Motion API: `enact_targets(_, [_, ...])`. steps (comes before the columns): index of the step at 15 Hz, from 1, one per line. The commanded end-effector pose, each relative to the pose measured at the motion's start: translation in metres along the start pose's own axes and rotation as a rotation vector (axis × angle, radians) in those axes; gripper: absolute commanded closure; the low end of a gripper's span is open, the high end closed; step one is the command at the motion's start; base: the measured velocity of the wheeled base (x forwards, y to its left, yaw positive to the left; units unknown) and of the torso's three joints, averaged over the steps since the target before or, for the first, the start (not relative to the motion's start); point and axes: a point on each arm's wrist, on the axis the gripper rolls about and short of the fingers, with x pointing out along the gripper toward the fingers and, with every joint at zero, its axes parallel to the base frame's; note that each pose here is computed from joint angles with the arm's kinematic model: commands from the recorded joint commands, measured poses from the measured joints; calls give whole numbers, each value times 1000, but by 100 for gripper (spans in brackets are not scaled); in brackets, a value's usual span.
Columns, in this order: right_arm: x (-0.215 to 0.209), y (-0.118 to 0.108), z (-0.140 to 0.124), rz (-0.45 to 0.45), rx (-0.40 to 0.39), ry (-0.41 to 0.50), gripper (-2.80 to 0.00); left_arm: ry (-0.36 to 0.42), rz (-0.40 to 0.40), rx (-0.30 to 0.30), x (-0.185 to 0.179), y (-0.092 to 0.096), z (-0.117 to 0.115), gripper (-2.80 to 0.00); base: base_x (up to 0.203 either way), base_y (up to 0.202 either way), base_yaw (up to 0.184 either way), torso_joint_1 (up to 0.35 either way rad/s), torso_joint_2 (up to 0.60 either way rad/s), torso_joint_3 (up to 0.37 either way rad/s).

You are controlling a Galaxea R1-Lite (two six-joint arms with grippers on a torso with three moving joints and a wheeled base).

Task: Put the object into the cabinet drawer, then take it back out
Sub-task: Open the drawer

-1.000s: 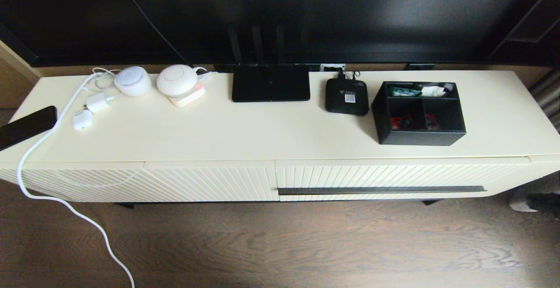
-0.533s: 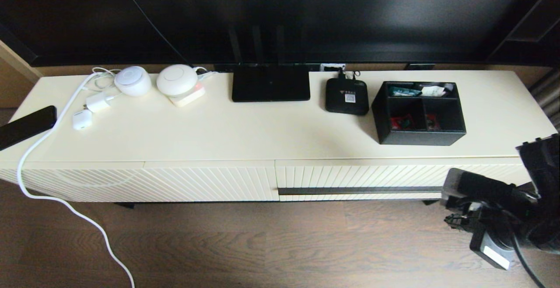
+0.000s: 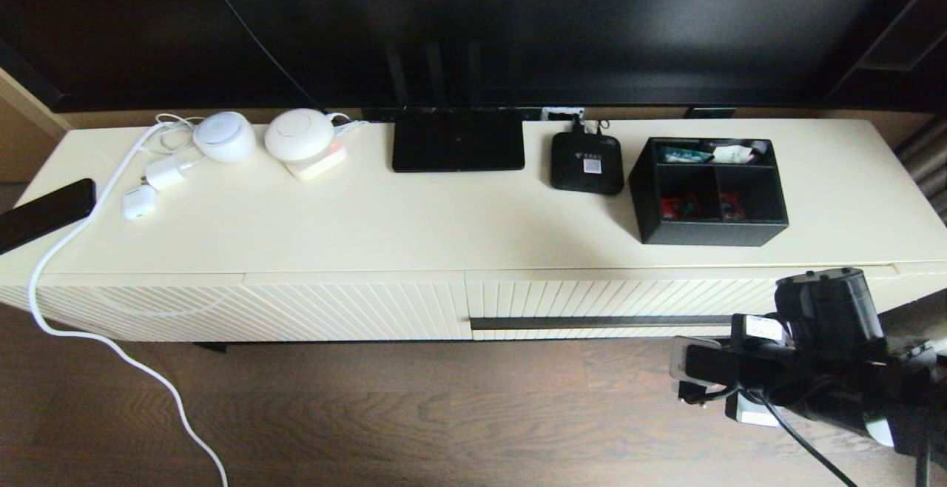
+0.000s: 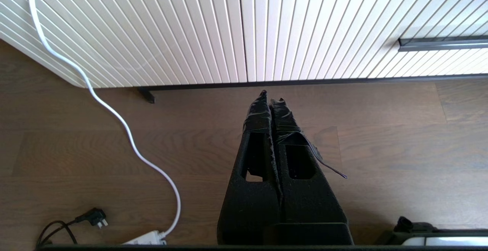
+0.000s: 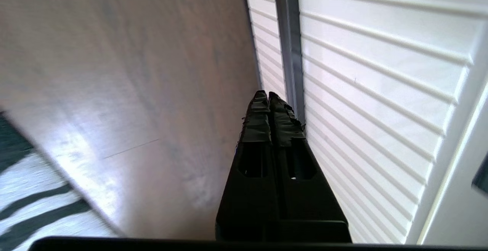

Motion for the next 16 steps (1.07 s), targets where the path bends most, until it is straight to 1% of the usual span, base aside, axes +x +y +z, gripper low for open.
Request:
enact_targets(1, [24,15,-1,5,-25,1,0,1,0,0,0,0,0,0,0,0,0,0,0,0])
enact_targets(4, [35,30,-5,8,-105,-8,0,0,0,0,0,0,0,0,0,0,0,0,0,0])
enact_targets(5, [37,35,-6,18,-130,-8,-280,0,0,0,0,0,0,0,0,0,0,0,0,0])
enact_targets(7, [42,40,-7,33,-167,-2,-280,1,0,0,0,0,0,0,0,0,0,0,0,0])
enact_targets(9, [49,40,-6,41,-167,-12,-280,0,0,0,0,0,0,0,0,0,0,0,0,0])
enact_targets(13, [74,45,-1,53,-165,-147,-280,1,0,0,0,0,0,0,0,0,0,0,0,0])
enact_targets(15, [86,43,3,15,-184,-180,-280,0,0,0,0,0,0,0,0,0,0,0,0,0])
enact_targets(16, [89,42,3,11,-197,-181,-280,0,0,0,0,0,0,0,0,0,0,0,0,0])
